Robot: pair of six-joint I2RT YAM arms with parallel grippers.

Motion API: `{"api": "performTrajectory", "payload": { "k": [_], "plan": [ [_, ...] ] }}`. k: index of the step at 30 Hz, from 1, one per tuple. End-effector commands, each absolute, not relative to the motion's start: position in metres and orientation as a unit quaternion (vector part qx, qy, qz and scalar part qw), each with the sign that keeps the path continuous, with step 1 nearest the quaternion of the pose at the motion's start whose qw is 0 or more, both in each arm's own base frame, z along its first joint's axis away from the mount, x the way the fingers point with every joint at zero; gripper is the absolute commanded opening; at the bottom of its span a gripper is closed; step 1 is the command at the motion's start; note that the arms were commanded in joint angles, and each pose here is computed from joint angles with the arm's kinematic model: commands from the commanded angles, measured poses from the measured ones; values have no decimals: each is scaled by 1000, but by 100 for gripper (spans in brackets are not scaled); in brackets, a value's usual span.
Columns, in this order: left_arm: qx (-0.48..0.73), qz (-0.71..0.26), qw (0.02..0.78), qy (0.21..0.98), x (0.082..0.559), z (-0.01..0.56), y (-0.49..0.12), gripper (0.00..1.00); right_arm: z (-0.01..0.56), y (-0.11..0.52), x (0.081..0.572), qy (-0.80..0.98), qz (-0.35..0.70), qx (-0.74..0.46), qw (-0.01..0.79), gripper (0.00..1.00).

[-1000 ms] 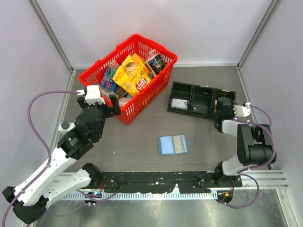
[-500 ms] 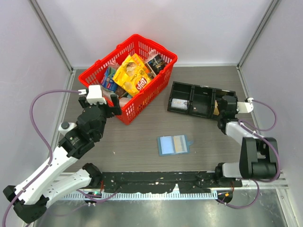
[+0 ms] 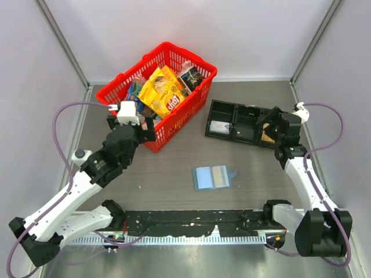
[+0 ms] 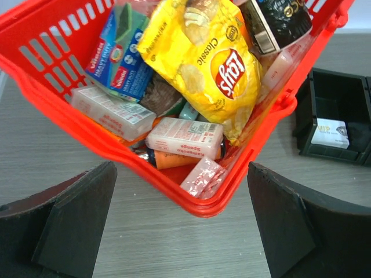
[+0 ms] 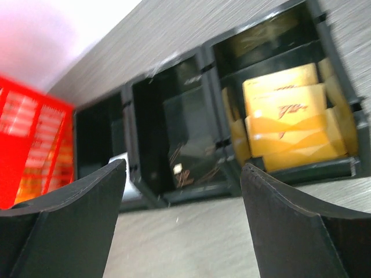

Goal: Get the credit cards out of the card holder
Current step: Remove the credit card from the card holder.

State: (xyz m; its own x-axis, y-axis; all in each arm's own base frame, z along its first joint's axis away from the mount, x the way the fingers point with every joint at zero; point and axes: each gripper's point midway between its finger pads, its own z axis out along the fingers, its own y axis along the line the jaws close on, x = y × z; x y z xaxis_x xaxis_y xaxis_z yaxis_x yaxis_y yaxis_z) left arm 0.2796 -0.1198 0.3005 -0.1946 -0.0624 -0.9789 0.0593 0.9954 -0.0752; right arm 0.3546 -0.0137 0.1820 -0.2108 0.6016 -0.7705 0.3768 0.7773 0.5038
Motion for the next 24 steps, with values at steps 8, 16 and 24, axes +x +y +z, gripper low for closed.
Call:
{"api": "performTrajectory", "payload": {
  "k": [8,16,24],
  "plan": [
    [31,-136,502,853,275,279,-200,100,165,130,272,876,222,66,424,80],
    [79,-152,460,872,239,243,-271,100,132,172,232,897,243,21,370,69],
    [113,-147,414,891,217,199,-312,100,97,177,221,921,210,7,328,62]
  ]
}}
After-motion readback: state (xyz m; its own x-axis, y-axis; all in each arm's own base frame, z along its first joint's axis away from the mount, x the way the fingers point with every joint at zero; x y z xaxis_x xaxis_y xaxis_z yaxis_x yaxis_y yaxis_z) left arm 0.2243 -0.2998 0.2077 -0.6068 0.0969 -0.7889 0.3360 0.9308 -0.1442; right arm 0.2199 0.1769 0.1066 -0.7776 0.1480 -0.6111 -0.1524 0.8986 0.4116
